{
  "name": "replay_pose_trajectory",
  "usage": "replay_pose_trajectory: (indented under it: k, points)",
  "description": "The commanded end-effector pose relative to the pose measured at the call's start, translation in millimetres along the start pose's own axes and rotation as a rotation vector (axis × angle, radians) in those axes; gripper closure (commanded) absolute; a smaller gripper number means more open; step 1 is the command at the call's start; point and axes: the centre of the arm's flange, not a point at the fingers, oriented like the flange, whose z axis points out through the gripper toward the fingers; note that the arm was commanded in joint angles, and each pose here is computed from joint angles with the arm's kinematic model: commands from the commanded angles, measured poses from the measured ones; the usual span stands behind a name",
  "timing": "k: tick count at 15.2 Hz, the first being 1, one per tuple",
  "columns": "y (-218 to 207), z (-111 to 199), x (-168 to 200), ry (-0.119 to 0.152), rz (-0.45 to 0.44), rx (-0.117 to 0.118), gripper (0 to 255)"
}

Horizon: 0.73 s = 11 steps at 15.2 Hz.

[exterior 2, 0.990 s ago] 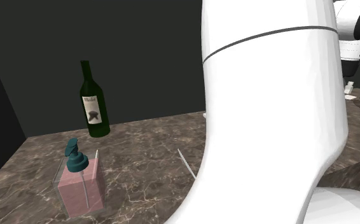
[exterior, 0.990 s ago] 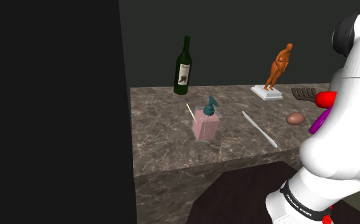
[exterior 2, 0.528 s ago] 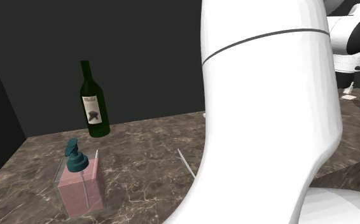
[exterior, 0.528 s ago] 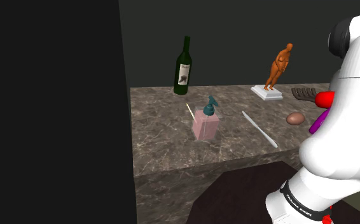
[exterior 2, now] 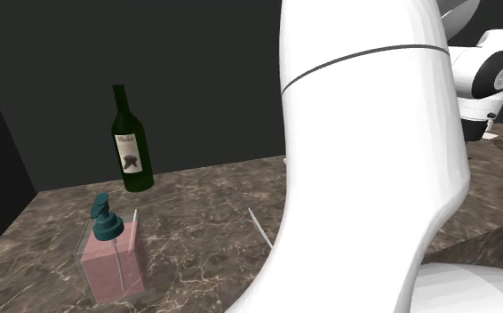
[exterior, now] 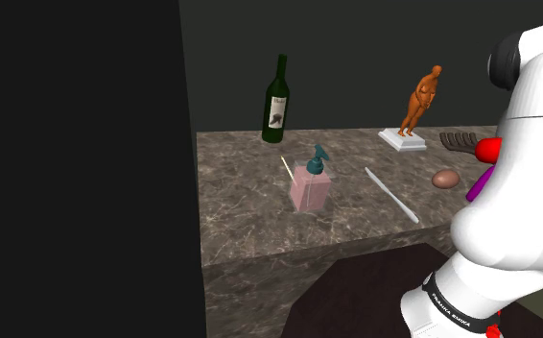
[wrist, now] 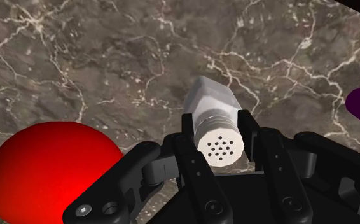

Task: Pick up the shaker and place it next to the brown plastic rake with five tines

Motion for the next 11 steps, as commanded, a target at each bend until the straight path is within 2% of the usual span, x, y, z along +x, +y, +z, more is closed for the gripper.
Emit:
replay_pose_trajectory:
  k: [1, 9, 10, 11]
  points:
    - [0.0, 12.2, -1.1, 0.000, 0.000, 0.000, 255]
    - [0.0, 12.1, -1.1, 0.000, 0.000, 0.000, 255]
    - [0.0, 12.1, -1.1, 0.000, 0.000, 0.000, 0]
    - [0.0, 12.1, -1.1, 0.000, 0.000, 0.000, 0]
